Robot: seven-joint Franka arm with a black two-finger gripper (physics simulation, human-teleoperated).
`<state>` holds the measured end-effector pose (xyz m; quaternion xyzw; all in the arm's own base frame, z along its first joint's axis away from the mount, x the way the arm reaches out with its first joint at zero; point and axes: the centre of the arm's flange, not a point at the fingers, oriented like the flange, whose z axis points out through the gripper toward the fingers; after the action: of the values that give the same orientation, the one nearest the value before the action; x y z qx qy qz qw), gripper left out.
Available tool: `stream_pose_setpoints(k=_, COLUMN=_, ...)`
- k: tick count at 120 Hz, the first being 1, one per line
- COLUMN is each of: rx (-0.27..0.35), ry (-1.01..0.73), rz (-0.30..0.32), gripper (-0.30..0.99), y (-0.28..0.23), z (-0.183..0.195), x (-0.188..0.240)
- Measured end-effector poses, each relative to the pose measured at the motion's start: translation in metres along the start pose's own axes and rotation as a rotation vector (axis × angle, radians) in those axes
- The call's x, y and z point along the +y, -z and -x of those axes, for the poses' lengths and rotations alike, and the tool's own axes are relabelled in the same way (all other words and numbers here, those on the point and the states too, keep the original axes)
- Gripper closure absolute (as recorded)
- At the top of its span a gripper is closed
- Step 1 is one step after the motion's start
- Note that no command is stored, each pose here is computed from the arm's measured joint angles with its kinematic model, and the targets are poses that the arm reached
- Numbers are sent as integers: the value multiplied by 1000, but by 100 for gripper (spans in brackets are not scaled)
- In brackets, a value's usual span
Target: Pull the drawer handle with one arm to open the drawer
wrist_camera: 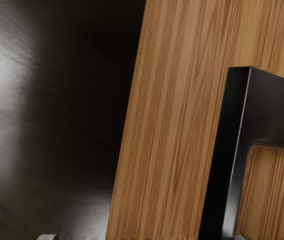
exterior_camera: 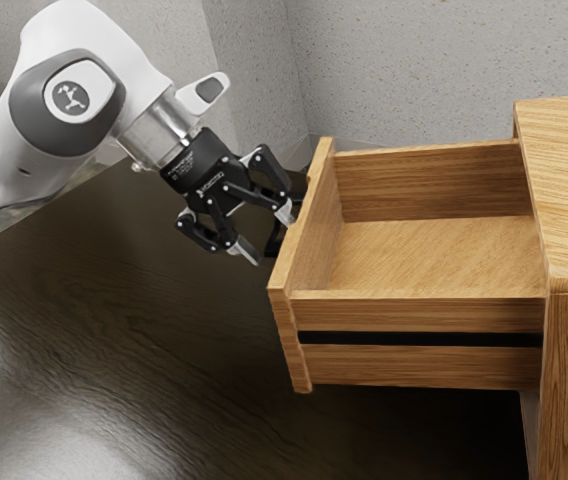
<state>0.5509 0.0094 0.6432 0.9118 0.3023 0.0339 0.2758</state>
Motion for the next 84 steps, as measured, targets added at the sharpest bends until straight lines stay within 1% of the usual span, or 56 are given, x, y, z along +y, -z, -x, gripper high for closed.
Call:
stream_pose_setpoints(k=19, rx=-3, ry=-7, rz=0, gripper=22, y=3, z=4, x=2)
stream_pose_setpoints(k=31, rx=9, ry=-24, rz=11, gripper=19, y=17, z=13, x=7)
stream_pose_setpoints(k=40, rx=39, ry=-47, rz=32, gripper=17, y=45, z=23, x=14)
stream_pose_setpoints(k=44, rx=79, ry=-67, rz=34, gripper=14, y=71, z=27, x=18)
stream_pose_setpoints(k=47, rx=141, ry=-103, rz=7, gripper=13, y=101, z=34, x=26)
stream_pose_setpoints(k=50, rx=196, ry=-139, rz=-36, gripper=11, y=126, z=43, x=34)
stream_pose_setpoints(k=53, rx=234, ry=-166, rz=-86, gripper=10, y=142, z=52, x=38)
stream_pose_setpoints(k=56, rx=254, ry=-191, rz=-133, gripper=9, y=150, z=60, x=42)
stream_pose_setpoints(k=60, rx=261, ry=-217, rz=-186, gripper=7, y=153, z=67, x=44)
stream_pose_setpoints(k=67, rx=265, ry=-275, rz=-273, gripper=6, y=146, z=67, x=47)
stream_pose_setpoints(k=75, rx=252, ry=-338, rz=-366, gripper=4, y=135, z=69, x=49)
stream_pose_setpoints(k=79, rx=250, ry=-380, rz=-414, gripper=3, y=129, z=77, x=55)
stream_pose_setpoints(k=84, rx=243, ry=-427, rz=-459, gripper=3, y=121, z=87, x=63)
